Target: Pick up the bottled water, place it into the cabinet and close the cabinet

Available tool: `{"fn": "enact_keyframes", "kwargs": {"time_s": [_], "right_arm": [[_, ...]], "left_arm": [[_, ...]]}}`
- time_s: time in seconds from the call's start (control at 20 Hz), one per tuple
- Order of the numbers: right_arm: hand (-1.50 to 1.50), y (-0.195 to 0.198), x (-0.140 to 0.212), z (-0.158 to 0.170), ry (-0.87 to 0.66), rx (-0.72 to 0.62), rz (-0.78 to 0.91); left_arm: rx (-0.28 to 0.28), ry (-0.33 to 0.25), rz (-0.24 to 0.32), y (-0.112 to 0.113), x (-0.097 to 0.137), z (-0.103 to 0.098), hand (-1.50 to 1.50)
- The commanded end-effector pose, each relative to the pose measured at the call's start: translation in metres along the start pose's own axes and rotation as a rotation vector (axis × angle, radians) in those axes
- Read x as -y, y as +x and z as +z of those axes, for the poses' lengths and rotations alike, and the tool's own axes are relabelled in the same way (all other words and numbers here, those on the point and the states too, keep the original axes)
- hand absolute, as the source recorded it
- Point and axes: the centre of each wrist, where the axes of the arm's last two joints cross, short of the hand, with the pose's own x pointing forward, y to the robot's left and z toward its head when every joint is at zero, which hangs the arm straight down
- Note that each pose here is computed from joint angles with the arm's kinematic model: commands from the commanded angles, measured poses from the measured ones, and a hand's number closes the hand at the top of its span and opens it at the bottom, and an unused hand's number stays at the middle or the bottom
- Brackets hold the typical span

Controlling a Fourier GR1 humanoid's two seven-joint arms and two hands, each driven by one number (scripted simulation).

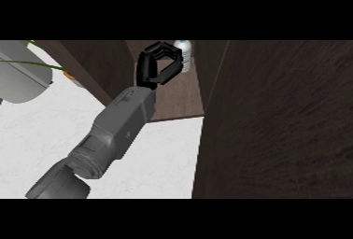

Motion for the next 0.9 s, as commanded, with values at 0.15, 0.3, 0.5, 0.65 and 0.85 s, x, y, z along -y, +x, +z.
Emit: {"fn": "enact_keyframes", "kwargs": {"time_s": [0.15, 0.3, 0.5, 0.65, 0.85], "right_arm": [[-1.5, 0.001, 0.009, 0.0, 0.015, -0.007, 0.03], [-1.5, 0.014, -0.005, -0.002, 0.046, -0.031, 0.045], [-1.5, 0.021, -0.009, 0.004, 0.042, -0.032, 0.04], [1.5, 0.02, -0.018, 0.021, 0.062, -0.061, 0.037], [1.5, 0.036, -0.033, 0.006, 0.129, -0.085, 0.049]], "left_arm": [[-0.028, -0.017, 0.089, -0.01, -0.003, 0.012, 1.5], [-0.038, -0.037, 0.114, -0.028, -0.007, 0.039, 1.5], [-0.056, -0.062, 0.196, -0.039, -0.011, 0.059, 1.5], [-0.056, -0.086, 0.27, -0.032, 0.001, 0.064, 1.5], [-0.077, -0.114, 0.311, -0.054, -0.013, 0.098, 1.5]]}}
